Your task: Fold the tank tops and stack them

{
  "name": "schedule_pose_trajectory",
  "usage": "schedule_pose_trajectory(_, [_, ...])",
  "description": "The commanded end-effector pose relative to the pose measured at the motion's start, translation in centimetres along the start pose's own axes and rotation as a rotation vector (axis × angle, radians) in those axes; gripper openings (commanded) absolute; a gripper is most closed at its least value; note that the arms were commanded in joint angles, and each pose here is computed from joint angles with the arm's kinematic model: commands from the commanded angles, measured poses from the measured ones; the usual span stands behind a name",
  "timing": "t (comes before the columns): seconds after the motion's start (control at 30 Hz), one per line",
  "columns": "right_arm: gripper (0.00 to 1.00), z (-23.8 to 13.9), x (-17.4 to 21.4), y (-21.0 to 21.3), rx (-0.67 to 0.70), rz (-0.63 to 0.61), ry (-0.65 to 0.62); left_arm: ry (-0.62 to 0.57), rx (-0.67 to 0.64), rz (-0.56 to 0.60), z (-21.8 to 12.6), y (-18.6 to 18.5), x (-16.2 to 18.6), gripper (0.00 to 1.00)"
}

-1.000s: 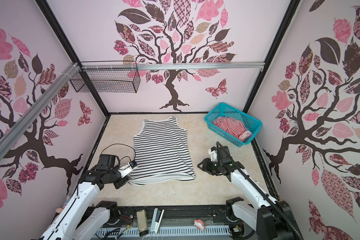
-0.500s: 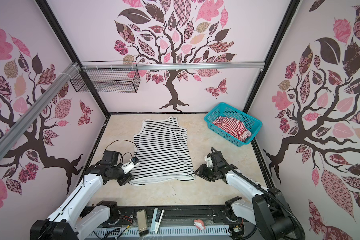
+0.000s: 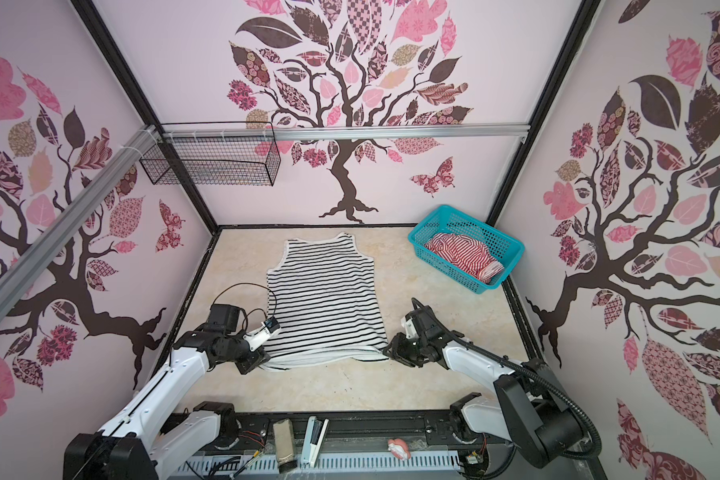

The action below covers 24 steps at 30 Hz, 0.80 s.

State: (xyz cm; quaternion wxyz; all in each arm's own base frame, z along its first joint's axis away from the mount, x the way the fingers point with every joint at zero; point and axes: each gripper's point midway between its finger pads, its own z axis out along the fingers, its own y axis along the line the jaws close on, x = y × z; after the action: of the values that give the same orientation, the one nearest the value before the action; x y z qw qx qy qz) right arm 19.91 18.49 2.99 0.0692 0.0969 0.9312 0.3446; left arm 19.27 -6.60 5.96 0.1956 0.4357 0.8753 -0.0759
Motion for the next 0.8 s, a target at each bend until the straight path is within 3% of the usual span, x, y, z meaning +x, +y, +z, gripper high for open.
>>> schedule_pose_trajectory(0.0, [0.29,0.3,0.1,-0.4,0.022,0.007,0.001,0.003,0.044,0.023,0.2,-1.2,0.6,0.34])
schedule_pose_trajectory(0.1, [0.2,-0.1,0.0,-0.6,0.044,-0.004,-0.011,0.002,0.06,0.031,0.1,-1.7,0.7,0.27])
schedule_pose_trajectory(0.3, [0.1,-0.3,0.2,-1.2,0.071,-0.009,-0.017,0.048,0.063,0.054,0.2,-1.8,1.6,0.01])
schedule_pose_trajectory(0.77, [0.07,-0.2,0.6,-3.1,0.141,-0.011,-0.023,0.122,0.047,0.123,-0.4,-2.8,4.1,0.0])
